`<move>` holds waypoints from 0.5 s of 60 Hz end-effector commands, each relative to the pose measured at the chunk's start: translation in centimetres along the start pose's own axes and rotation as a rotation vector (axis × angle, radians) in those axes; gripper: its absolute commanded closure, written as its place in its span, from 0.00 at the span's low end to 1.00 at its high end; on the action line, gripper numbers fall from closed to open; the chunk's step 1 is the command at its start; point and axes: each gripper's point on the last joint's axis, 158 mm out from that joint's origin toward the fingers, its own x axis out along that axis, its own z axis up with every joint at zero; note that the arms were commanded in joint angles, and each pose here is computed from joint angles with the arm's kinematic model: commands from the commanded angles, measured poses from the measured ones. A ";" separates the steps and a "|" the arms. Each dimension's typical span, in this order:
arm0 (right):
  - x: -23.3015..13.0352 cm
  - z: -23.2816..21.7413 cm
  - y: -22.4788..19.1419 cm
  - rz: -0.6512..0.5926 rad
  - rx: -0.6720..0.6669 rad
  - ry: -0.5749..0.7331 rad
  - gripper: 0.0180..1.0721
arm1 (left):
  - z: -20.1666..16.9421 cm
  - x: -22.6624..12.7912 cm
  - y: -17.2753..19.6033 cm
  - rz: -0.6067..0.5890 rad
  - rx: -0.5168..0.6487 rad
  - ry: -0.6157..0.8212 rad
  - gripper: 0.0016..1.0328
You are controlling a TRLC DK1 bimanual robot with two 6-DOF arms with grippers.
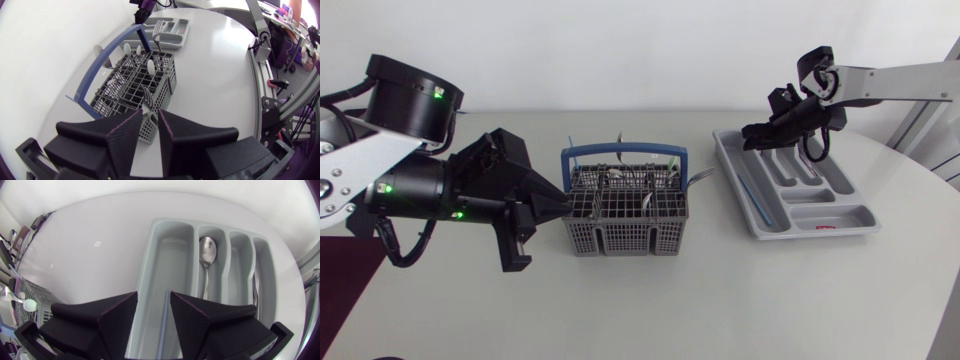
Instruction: Unload the cutlery basket into the drawer organizer.
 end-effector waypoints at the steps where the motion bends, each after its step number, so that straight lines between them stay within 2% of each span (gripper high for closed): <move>1: -3.3 0.8 0.7 -0.013 0.041 -0.053 0.29 | -1.0 0.3 -0.3 -0.003 -0.011 0.015 0.62; 10: -10.5 0.9 3.4 -0.005 0.059 -0.154 0.29 | -1.3 0.4 -0.5 -0.003 -0.009 0.015 0.62; 18: -16.5 -0.5 10.5 0.100 -0.041 -0.234 0.29 | -1.5 0.4 -0.5 0.001 -0.008 0.012 0.62; 23: -18.2 -1.6 13.6 0.127 -0.071 -0.245 0.29 | -1.6 0.4 -0.6 0.002 -0.009 0.011 0.62; 26: -19.0 -2.1 15.2 0.135 -0.055 -0.256 0.23 | -1.6 0.4 -0.6 0.002 -0.011 0.011 0.62; 30: -19.9 -3.6 17.4 0.154 0.000 -0.238 0.10 | -1.6 0.3 -0.7 0.005 -0.009 0.007 0.62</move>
